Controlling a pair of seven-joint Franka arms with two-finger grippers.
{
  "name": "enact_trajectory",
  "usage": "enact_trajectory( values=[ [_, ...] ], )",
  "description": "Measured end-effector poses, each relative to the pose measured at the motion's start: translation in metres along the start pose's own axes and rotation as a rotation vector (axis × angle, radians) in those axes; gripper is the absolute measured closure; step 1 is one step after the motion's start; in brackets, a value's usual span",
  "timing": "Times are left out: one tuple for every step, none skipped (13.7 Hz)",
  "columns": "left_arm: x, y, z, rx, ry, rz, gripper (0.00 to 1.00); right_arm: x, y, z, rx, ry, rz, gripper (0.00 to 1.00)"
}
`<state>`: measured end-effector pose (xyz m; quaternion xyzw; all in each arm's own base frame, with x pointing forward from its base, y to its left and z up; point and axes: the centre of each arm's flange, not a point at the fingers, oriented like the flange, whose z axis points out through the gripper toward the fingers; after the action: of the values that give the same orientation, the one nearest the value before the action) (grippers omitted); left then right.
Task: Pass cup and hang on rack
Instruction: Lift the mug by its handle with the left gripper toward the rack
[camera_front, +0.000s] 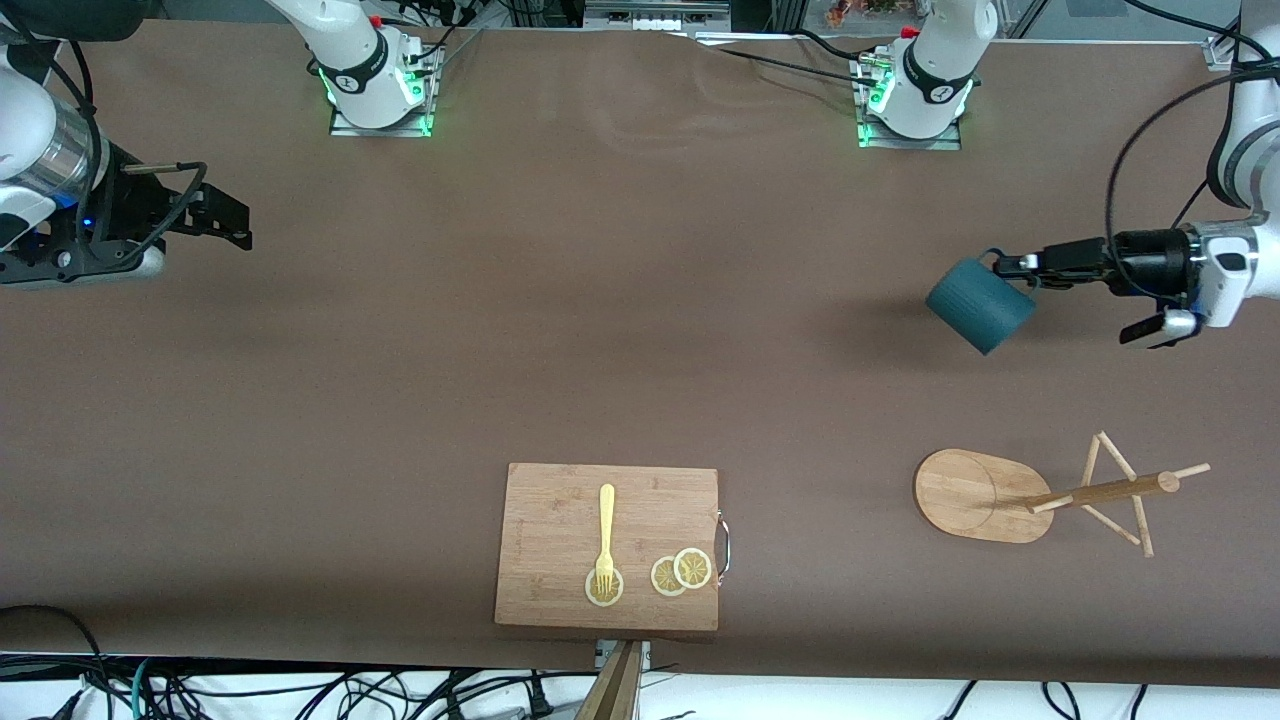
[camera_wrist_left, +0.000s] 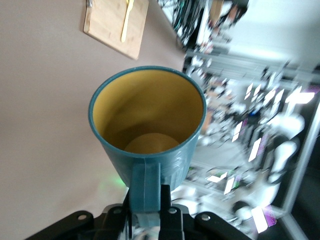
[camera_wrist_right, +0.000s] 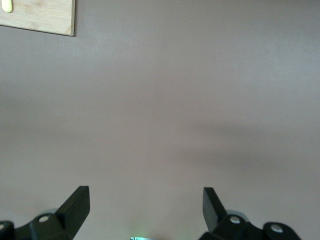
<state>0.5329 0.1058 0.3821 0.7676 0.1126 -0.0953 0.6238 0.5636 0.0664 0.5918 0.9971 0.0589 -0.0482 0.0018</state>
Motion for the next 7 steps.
enact_trajectory(
  values=[
    [0.004,-0.002,-0.005,-0.051,0.025,-0.057,0.79,0.000,0.000,0.000,0.000,0.000,0.000,0.00],
    [0.009,-0.005,-0.007,-0.098,0.043,-0.100,0.79,0.000,0.000,0.000,0.000,0.000,0.000,0.00],
    [0.016,-0.011,-0.009,-0.131,0.056,-0.126,0.79,0.000,0.000,0.000,0.000,0.000,0.000,0.00],
    [0.024,-0.017,-0.012,-0.147,0.065,-0.137,0.79,0.000,0.000,0.000,0.000,0.000,0.000,0.00],
    [0.034,-0.023,-0.017,-0.154,0.073,-0.142,0.79,0.000,0.000,0.000,0.000,0.000,0.000,0.00],
    [0.044,-0.027,-0.024,-0.159,0.081,-0.142,0.79,0.000,0.000,0.000,0.000,0.000,0.000,0.00],
    [0.053,-0.031,-0.030,-0.165,0.092,-0.140,0.79,0.000,0.000,0.000,0.000,0.000,0.000,0.00]
  ],
)
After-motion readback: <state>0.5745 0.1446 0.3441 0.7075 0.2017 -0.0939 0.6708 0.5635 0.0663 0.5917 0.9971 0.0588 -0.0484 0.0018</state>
